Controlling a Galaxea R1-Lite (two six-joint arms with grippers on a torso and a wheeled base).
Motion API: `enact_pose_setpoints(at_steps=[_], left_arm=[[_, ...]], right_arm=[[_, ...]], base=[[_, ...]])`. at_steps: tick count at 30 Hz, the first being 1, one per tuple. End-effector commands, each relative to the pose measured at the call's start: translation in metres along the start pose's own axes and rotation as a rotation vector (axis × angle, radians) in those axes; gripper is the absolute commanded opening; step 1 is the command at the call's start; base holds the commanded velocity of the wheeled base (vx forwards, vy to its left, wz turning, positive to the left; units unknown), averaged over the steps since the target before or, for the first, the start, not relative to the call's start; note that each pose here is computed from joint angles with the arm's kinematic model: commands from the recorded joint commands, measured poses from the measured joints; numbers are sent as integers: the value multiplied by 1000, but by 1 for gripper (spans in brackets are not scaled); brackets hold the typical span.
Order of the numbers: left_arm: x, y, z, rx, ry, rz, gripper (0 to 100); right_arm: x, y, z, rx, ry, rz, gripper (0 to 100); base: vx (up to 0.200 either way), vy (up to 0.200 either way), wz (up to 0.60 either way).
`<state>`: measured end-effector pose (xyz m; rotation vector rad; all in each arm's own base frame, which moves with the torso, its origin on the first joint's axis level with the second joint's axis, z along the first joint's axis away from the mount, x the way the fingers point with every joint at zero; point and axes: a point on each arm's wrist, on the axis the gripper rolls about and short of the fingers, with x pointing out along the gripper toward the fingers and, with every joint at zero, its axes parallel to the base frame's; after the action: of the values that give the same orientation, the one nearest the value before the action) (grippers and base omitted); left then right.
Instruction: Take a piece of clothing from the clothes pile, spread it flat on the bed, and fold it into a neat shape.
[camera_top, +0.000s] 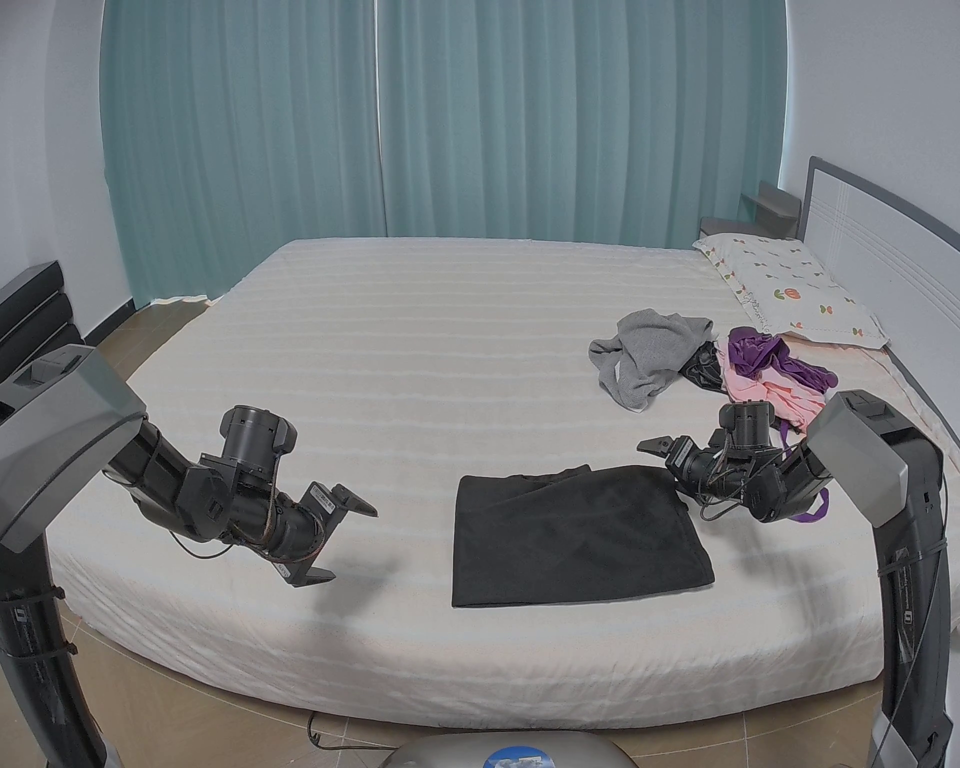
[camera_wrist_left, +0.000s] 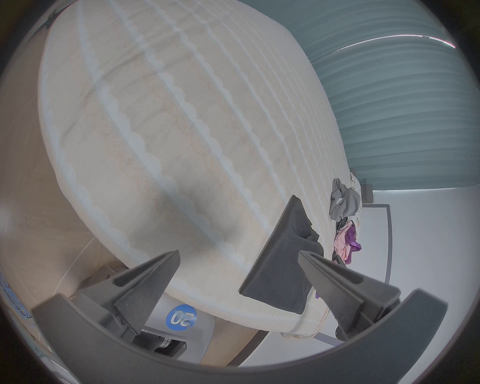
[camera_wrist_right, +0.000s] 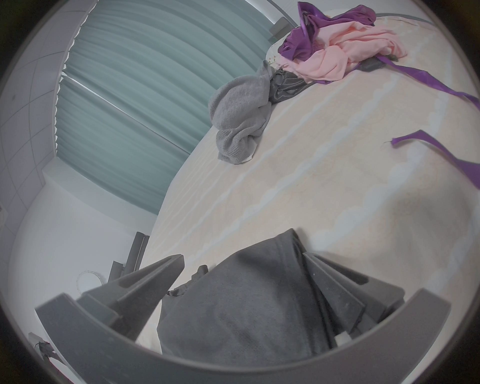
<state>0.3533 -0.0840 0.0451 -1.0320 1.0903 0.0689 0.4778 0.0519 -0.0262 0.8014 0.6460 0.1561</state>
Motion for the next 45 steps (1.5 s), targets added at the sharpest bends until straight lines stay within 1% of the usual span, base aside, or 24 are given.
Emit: enact_pose_setpoints(at_steps=[1, 10, 15, 24, 30, 33, 37, 45], left_arm=[[0, 0, 0, 0, -1, -1, 100], [0, 0, 0, 1, -1, -1, 100], [0, 0, 0, 1, -1, -1, 100], [0, 0, 0, 3, -1, -1, 100], [0, 0, 0, 1, -1, -1, 100], [0, 0, 0, 3, -1, -1, 100], [0, 0, 0, 3, -1, -1, 100], [0, 0, 0, 3, -1, -1, 100]], right_arm=[[7, -3, -3, 2, -2, -5, 0], [7, -9, 1, 10, -19, -30, 0], [4, -14, 9, 17, -42, -39, 0], [2, -18, 13, 24, -47, -50, 0], [4, -25, 10, 21, -67, -99, 0], [6, -24, 12, 18, -76, -95, 0], [6, -26, 12, 23, -71, -112, 0], [5, -22, 12, 20, -73, -106, 0]], base=[[0, 0, 0], [0, 0, 0], [0, 0, 0], [0, 0, 0], [0, 0, 0], [0, 0, 0], [0, 0, 0], [0, 0, 0]])
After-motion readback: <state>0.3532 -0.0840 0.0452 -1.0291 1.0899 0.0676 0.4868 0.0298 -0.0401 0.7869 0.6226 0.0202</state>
